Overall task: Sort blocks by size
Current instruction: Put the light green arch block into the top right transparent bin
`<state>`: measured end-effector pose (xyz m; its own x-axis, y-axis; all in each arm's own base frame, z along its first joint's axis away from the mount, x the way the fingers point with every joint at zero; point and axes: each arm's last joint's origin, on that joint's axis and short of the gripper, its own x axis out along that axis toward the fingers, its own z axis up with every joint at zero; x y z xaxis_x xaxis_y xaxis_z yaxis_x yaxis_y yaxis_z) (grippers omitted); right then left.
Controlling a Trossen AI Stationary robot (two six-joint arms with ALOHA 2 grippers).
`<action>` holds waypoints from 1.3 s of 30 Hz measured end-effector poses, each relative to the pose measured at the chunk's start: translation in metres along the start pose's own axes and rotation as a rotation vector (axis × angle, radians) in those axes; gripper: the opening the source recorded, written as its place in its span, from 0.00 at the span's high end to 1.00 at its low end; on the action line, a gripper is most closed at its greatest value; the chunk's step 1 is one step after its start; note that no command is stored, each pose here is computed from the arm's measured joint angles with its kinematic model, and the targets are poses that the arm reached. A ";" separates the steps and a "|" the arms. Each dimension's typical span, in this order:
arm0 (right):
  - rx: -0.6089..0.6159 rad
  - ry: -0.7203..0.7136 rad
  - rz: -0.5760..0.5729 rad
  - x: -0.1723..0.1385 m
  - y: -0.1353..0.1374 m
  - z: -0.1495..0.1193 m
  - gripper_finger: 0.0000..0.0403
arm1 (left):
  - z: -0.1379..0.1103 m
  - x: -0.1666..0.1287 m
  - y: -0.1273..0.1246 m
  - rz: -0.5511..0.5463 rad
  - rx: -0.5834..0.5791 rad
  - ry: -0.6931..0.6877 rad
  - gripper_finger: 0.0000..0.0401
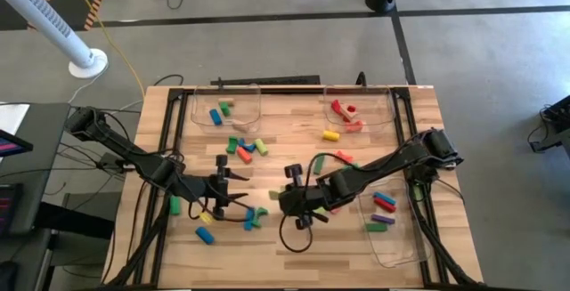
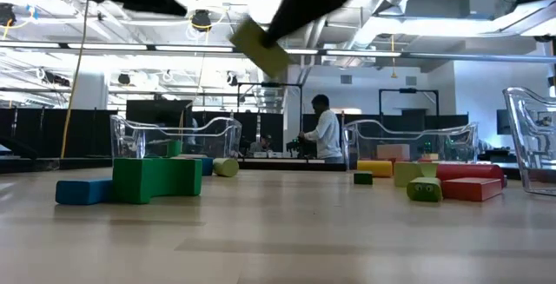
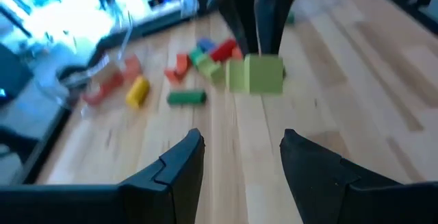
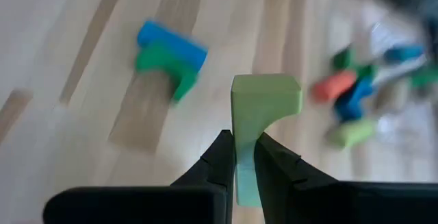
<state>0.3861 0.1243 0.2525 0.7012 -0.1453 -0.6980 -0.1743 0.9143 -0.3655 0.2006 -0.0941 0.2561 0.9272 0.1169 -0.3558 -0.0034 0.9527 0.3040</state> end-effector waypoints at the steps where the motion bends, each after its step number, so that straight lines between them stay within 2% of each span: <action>1: -0.007 -0.034 -0.014 -0.001 -0.001 0.005 0.83 | 0.002 0.000 0.000 0.002 0.006 -0.020 0.54; 9: -0.068 -0.237 -0.107 -0.013 -0.006 0.035 0.83 | 0.017 -0.001 0.002 0.009 0.033 -0.158 0.54; 18: -0.117 -0.344 -0.182 -0.027 0.003 0.051 0.83 | 0.032 -0.005 0.002 -0.061 0.064 -0.314 0.54; 39: -0.047 -0.361 -0.190 -0.031 0.006 0.054 0.83 | 0.039 -0.017 0.000 -0.086 0.135 -0.398 0.54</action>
<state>0.4006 0.1548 0.3045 0.9202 -0.1607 -0.3569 -0.0432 0.8646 -0.5006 0.1996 -0.1068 0.2964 0.9942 -0.1044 -0.0240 0.1050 0.9059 0.4103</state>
